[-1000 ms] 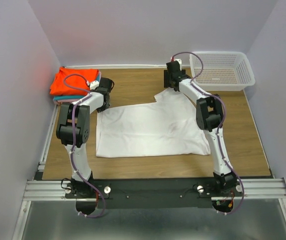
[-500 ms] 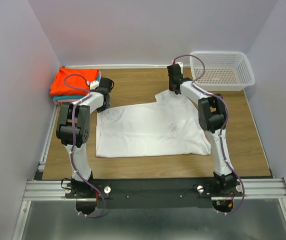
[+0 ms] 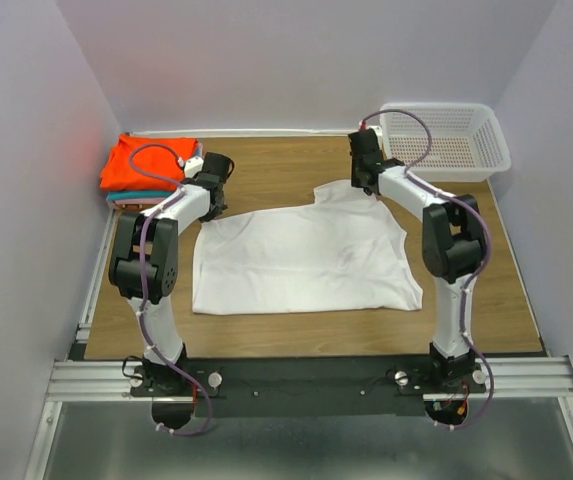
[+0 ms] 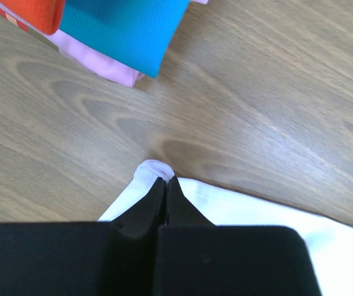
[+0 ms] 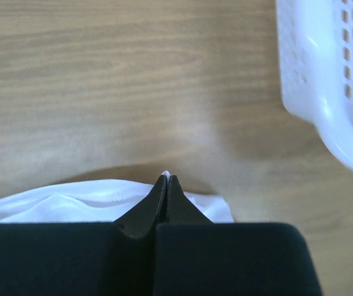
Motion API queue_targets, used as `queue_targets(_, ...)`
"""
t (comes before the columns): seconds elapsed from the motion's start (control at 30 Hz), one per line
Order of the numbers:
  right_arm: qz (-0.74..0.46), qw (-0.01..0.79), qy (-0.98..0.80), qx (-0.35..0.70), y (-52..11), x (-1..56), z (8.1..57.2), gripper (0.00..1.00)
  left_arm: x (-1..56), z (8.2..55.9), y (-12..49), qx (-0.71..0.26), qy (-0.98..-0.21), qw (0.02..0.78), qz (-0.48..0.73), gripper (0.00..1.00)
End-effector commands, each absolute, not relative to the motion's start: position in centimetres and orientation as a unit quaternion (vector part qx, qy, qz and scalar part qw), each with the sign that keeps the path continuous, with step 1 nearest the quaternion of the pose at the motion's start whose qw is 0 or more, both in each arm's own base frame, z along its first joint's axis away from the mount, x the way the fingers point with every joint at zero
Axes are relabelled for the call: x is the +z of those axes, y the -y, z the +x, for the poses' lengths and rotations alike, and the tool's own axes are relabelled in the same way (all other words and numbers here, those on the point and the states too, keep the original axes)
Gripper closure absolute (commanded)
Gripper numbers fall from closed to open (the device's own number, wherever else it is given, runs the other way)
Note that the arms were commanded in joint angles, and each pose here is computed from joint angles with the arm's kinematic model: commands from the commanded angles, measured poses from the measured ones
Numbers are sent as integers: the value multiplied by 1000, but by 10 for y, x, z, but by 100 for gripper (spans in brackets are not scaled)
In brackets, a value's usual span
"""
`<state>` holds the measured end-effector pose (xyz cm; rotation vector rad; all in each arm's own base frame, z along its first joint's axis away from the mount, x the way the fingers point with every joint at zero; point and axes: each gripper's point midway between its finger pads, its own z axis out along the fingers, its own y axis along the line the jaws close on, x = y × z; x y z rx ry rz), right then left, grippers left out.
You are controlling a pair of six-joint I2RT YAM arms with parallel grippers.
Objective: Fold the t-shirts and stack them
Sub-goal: Fold the tshirt
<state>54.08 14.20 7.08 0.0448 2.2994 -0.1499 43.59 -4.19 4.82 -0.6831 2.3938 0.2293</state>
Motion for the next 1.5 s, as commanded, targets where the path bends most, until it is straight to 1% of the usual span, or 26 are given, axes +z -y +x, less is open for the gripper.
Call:
queue_targets(0.0,38,423,-905,-32,-138,93,517,100,59,429,45,81,-906,323,-261,100)
queue_targets(0.03,39,423,-905,-24,-139,93,511,99,59,429,45,80,-906,323,-261,100)
queue_targets(0.07,39,409,-912,-25,-136,81,498,100,60,427,46,80,-906,323,-261,100)
queue_targets(0.1,44,415,-908,-19,-134,92,492,100,60,427,45,80,-906,323,-261,100)
queue_targets(0.2,52,403,-914,-9,-132,86,467,100,60,420,43,85,-905,323,-264,100)
queue_targets(0.23,53,414,-909,1,-133,99,463,100,61,416,40,88,-903,324,-267,100)
queue_targets(0.3,52,407,-912,0,-130,96,446,100,61,411,39,90,-902,325,-269,100)
queue_targets(0.33,55,418,-907,6,-129,109,440,100,61,410,38,89,-902,325,-270,100)
queue_targets(0.53,59,432,-900,16,-116,127,400,100,58,395,34,91,-901,326,-273,100)
queue_targets(0.7,64,441,-895,21,-107,136,376,100,59,390,32,91,-899,329,-275,100)
queue_targets(1.2,63,455,-887,48,-98,159,336,100,76,374,21,104,-883,346,-300,100)
queue_targets(1.47,61,442,-892,63,-97,150,314,100,73,355,22,97,-875,352,-319,100)
